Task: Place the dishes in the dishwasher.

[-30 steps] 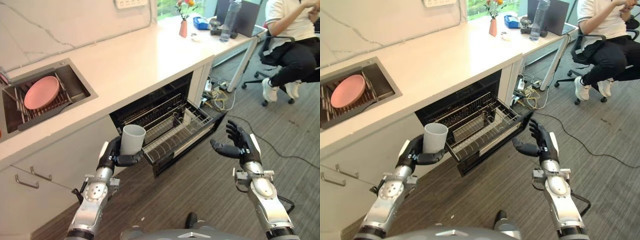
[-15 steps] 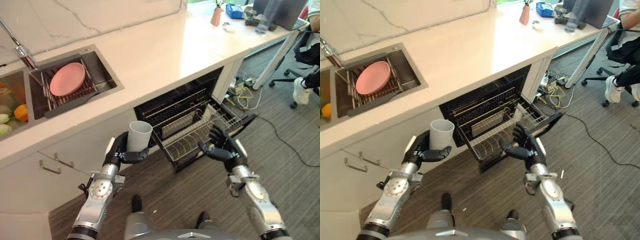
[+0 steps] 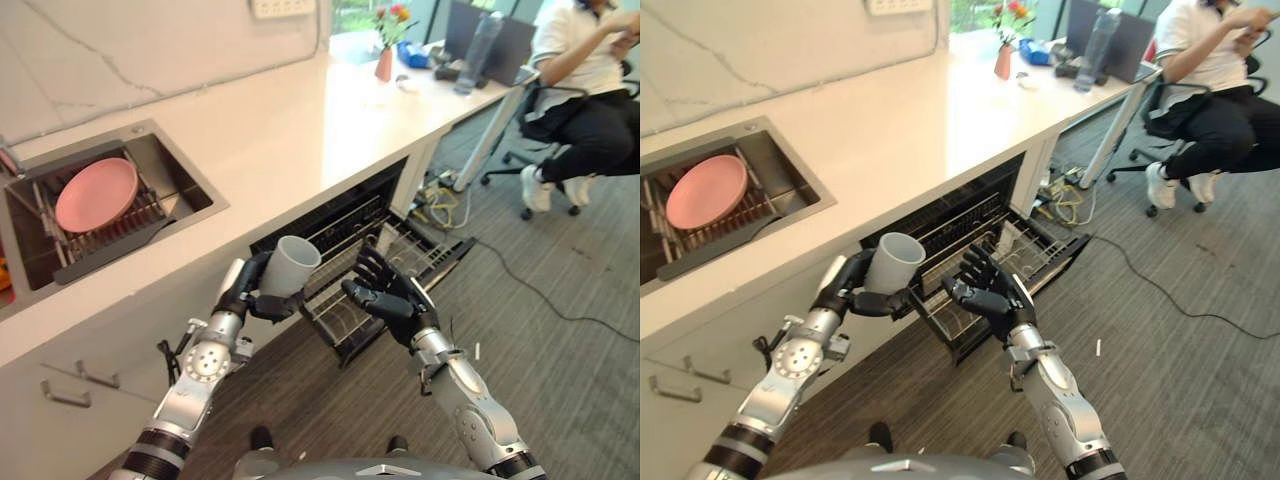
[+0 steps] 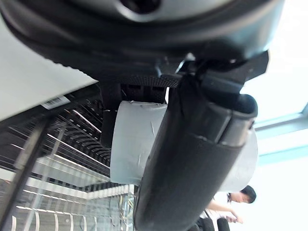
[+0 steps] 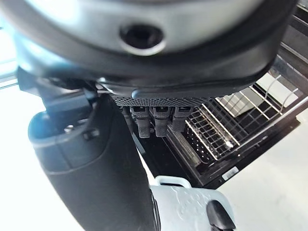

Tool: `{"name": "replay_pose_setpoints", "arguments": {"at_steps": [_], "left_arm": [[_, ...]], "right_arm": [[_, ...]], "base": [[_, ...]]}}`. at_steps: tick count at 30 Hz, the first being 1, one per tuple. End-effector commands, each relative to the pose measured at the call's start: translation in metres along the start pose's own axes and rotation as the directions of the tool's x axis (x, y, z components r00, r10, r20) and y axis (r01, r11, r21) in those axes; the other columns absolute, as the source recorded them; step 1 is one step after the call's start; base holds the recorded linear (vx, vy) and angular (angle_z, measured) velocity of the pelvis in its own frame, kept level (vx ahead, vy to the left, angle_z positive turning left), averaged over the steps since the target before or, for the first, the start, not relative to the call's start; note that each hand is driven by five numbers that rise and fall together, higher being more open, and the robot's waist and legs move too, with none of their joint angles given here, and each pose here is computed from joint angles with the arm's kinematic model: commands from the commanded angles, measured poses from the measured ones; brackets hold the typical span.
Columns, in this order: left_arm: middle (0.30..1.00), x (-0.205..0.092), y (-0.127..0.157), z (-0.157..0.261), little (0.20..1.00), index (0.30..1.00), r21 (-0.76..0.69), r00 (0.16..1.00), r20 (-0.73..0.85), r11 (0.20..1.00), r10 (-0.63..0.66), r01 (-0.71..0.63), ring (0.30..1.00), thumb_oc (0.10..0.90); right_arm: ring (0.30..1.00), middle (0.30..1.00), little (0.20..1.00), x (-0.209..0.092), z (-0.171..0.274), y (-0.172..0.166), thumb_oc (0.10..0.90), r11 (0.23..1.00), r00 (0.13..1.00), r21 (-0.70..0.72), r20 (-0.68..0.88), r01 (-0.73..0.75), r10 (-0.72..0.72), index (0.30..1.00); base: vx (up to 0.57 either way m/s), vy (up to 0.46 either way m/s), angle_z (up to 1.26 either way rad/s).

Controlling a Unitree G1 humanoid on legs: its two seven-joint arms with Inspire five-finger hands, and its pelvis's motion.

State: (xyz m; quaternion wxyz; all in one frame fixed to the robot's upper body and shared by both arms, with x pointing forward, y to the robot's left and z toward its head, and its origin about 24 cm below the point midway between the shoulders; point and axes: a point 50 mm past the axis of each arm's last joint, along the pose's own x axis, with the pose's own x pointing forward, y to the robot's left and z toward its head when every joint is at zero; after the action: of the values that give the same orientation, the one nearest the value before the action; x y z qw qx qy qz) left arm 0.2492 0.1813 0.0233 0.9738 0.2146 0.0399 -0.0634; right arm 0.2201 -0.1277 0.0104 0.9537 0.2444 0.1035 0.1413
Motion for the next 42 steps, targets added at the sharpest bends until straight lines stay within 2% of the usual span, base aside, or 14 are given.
{"name": "replay_pose_setpoints", "arguments": {"at_steps": [1, 3, 15, 22, 31, 39, 40, 42], "left_arm": [[0.300, 0.028, 0.006, 0.057, 0.300, 0.300, 0.003, 0.960, 0.267, 0.996, 0.088, -0.093, 0.300, 0.400], [0.300, 0.042, -0.008, 0.075, 0.300, 0.300, 0.045, 0.945, 0.319, 0.995, 0.070, -0.089, 0.300, 0.400], [0.300, 0.062, -0.031, 0.106, 0.300, 0.300, 0.127, 0.909, 0.414, 0.987, 0.040, -0.101, 0.300, 0.400], [0.300, 0.060, -0.050, 0.104, 0.300, 0.300, 0.110, 0.917, 0.399, 0.993, 0.004, -0.052, 0.300, 0.400], [0.300, 0.060, -0.058, 0.102, 0.300, 0.300, 0.088, 0.922, 0.387, 0.995, 0.007, -0.045, 0.300, 0.400], [0.300, 0.058, -0.066, 0.109, 0.300, 0.300, 0.108, 0.912, 0.409, 0.994, -0.014, -0.033, 0.300, 0.400], [0.300, 0.053, -0.079, 0.104, 0.300, 0.300, 0.109, 0.915, 0.400, 0.994, -0.048, 0.005, 0.300, 0.400], [0.300, 0.058, -0.074, 0.092, 0.300, 0.300, 0.142, 0.933, 0.359, 0.990, -0.027, -0.026, 0.300, 0.400]], "right_arm": [[0.900, 0.900, 0.900, 0.011, 0.051, 0.023, 0.800, 0.990, 0.964, -0.019, 0.225, -0.140, 0.141, 0.900], [0.900, 0.900, 0.900, 0.017, 0.056, 0.035, 0.800, 0.986, 0.956, 0.011, 0.250, -0.165, 0.157, 0.900], [0.900, 0.900, 0.900, 0.033, 0.069, 0.062, 0.800, 0.978, 0.935, 0.077, 0.317, -0.193, 0.160, 0.900], [0.900, 0.900, 0.900, 0.045, 0.075, 0.076, 0.800, 0.976, 0.924, 0.132, 0.365, -0.175, 0.116, 0.900], [0.900, 0.900, 0.900, 0.056, 0.074, 0.101, 0.800, 0.932, 0.918, 0.267, 0.372, -0.245, 0.135, 0.900], [0.900, 0.900, 0.900, 0.061, 0.072, 0.107, 0.800, 0.927, 0.928, 0.305, 0.358, -0.221, 0.103, 0.900], [0.900, 0.900, 0.900, 0.061, 0.075, 0.118, 0.800, 0.903, 0.920, 0.343, 0.374, -0.258, 0.121, 0.900], [0.900, 0.900, 0.900, 0.064, 0.078, 0.119, 0.800, 0.908, 0.918, 0.332, 0.379, -0.255, 0.119, 0.900]], "base": [[0.04, -0.037, -0.11], [0.08, -0.061, -0.05], [0.03, -0.018, -0.10], [0.00, 0.002, 0.00], [0.00, 0.003, 0.07], [-0.01, 0.000, 0.06], [-0.04, 0.000, 0.14], [-0.05, -0.004, 0.11]]}}
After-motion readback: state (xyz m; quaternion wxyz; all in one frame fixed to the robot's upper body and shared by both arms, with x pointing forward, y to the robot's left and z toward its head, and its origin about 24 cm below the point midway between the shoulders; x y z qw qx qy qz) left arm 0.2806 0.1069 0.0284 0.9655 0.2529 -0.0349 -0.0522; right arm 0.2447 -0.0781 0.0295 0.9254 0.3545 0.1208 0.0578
